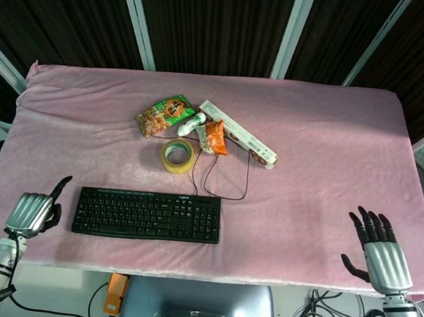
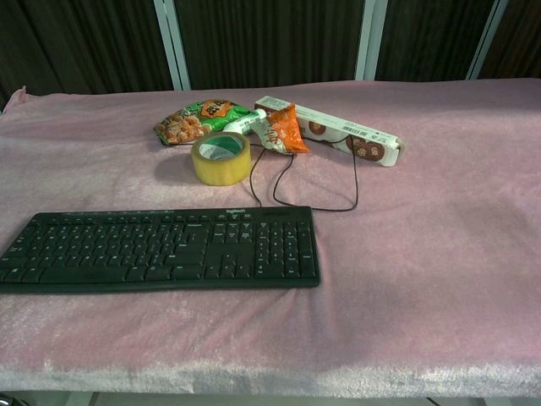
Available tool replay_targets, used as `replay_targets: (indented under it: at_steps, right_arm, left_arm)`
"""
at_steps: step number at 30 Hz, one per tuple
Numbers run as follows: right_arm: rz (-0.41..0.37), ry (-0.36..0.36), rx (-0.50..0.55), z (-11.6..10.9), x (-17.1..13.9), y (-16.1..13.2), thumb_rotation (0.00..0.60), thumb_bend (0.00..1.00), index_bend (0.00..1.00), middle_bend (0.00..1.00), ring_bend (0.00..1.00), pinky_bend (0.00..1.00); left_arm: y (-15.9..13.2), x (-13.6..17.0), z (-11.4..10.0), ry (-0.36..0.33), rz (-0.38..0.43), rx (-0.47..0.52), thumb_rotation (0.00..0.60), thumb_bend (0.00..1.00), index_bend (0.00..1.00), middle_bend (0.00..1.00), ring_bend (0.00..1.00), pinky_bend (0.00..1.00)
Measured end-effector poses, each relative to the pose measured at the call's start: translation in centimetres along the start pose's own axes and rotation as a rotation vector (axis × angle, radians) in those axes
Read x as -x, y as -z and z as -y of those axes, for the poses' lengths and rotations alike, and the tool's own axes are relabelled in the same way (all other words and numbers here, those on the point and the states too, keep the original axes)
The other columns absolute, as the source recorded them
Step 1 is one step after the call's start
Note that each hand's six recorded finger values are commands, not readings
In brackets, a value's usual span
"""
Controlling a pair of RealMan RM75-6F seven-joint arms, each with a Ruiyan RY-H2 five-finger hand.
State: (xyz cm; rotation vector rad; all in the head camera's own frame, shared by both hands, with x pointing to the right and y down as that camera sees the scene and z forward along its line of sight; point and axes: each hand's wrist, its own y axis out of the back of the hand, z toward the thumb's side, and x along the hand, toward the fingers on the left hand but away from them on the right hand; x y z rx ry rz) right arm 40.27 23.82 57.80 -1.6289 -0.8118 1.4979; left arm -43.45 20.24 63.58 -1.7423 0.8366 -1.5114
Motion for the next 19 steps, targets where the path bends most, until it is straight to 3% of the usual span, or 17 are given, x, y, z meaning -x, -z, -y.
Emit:
replay_targets:
  at_steps: [3,4,5,6,7,10,15,19]
  right_arm:
    - [0.001,0.001,0.0,0.0,0.0,0.0,0.6,0.41,0.0,0.0,0.0,0.0]
    - [0.001,0.002,0.0,0.0,0.0,0.0,0.6,0.41,0.0,0.0,0.0,0.0]
    - [0.0,0.002,-0.001,0.0,0.0,0.0,0.6,0.41,0.0,0.0,0.0,0.0]
    - [0.0,0.003,-0.004,0.0,0.0,0.0,0.6,0.41,0.0,0.0,0.0,0.0]
    - [-0.002,0.005,-0.006,-0.1,-0.1,0.0,0.6,0.41,0.0,0.0,0.0,0.0]
    - [-0.006,0.005,-0.005,0.0,-0.1,-0.2,0.6,0.41,0.0,0.0,0.0,0.0]
    - [-0.021,0.001,-0.008,0.1,-0.4,-0.5,0.6,0.41,0.0,0.0,0.0,0.0]
    - [-0.027,-0.003,-0.011,0.3,-0.3,-0.7,0.6,0.41,0.0,0.0,0.0,0.0]
  left_arm:
    - [0.3,2.1,-2.6,-0.121,-0.012,0.011,0.6,0.59,0.01,0.58,0.64,0.76]
    - [0.5,3.0,-3.3,-0.152,-0.021,0.017,0.6,0.53,0.0,0.36,0.41,0.52]
    - [0.7,4.0,-3.7,-0.174,-0.035,0.024,0.6,0.5,0.0,0.24,0.28,0.39]
    - [1.1,5.5,-3.9,-0.181,-0.062,0.038,0.6,0.44,0.0,0.05,0.07,0.14]
    - [1.5,6.7,-3.6,-0.173,-0.086,0.048,0.6,0.41,0.0,0.0,0.0,0.02]
    - [1.9,9.4,-2.4,-0.136,-0.124,0.061,0.6,0.4,0.0,0.0,0.0,0.0]
    - [0.0,10.4,-3.1,-0.188,-0.012,0.046,0.6,0.4,0.0,0.0,0.0,0.0]
    - [0.1,10.6,-2.7,-0.171,-0.001,0.05,0.6,0.4,0.0,0.0,0.0,0.0]
